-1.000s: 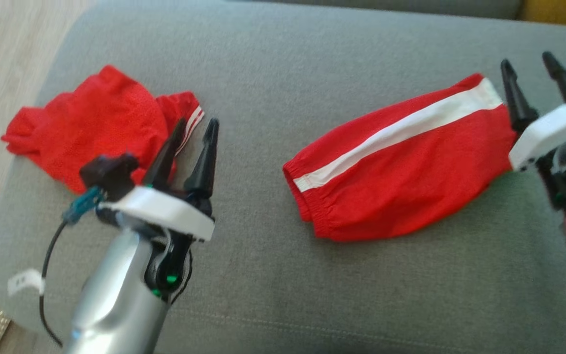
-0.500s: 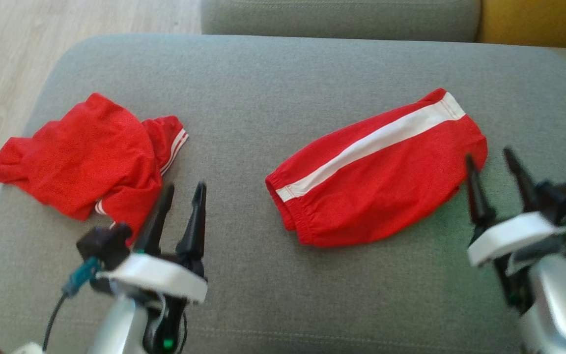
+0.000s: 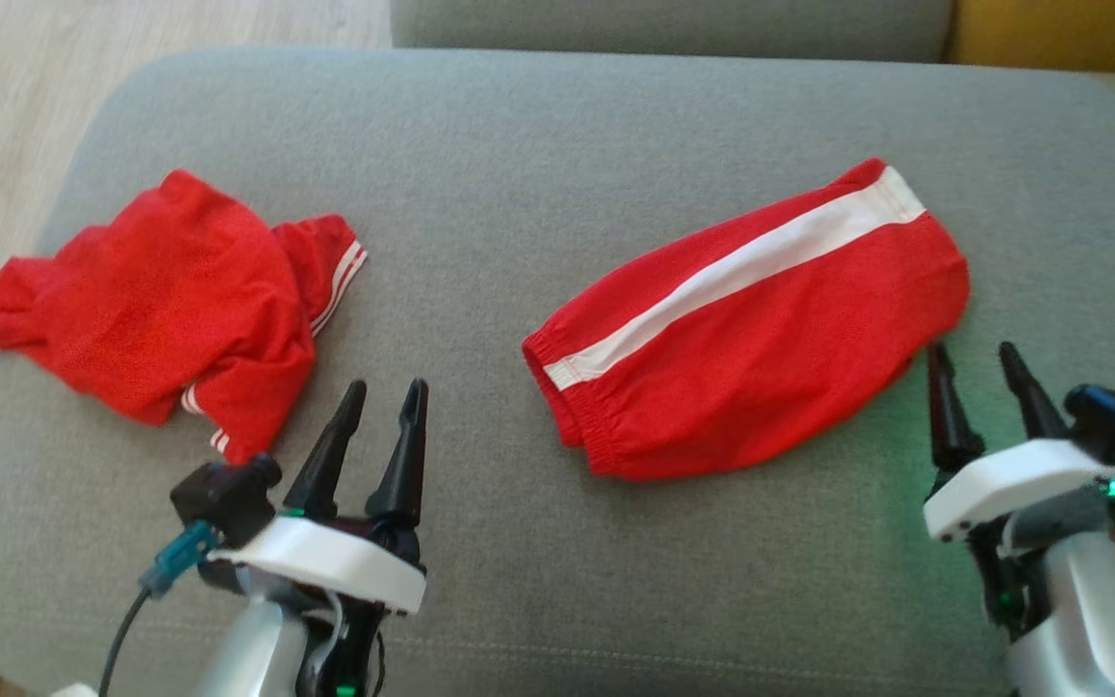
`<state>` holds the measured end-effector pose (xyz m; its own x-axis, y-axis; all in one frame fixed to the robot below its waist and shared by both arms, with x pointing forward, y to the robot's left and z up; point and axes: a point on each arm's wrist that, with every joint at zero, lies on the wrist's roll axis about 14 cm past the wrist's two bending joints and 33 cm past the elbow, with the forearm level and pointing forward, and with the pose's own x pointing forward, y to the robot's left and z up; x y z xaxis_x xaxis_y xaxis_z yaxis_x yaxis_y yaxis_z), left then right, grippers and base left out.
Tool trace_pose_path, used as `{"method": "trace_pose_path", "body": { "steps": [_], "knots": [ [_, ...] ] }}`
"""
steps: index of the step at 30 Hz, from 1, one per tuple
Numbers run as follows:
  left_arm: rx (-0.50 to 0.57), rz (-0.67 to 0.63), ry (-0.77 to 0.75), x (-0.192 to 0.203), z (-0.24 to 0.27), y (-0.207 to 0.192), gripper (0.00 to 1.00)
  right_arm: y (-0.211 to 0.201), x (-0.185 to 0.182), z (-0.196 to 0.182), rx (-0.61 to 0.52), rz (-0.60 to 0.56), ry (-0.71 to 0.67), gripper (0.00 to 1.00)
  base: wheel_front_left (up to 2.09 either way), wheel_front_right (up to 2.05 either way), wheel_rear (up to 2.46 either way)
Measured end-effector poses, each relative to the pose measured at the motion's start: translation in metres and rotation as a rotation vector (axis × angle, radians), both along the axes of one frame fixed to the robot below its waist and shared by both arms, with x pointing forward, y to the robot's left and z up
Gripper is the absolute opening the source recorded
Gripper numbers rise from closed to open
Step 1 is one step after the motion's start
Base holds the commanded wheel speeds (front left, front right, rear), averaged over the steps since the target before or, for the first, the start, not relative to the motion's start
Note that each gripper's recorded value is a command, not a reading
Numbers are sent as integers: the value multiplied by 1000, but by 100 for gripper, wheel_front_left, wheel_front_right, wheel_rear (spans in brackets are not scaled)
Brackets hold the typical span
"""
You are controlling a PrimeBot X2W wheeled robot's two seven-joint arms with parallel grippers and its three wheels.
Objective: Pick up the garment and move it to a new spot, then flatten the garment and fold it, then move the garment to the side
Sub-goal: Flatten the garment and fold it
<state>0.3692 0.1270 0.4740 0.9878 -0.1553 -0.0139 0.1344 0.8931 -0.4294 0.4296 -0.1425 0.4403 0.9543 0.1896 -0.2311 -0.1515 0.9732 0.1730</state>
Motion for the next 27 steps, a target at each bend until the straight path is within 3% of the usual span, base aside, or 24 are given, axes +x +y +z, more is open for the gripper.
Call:
{"method": "trace_pose_path", "body": {
  "steps": [7,14,21,27],
  "knots": [
    [-4,12,24,3,-7,4,100,-4,23,-23,77,-65,108,100,0,0,0],
    [4,46,62,3,-19,15,100,0,41,-51,245,-132,246,100,0,0,0],
    [3,47,60,10,-18,17,100,22,59,-67,356,-133,347,100,0,0,0],
    [7,64,73,8,-22,22,100,39,73,-71,382,-103,398,100,0,0,0]
  ]
}}
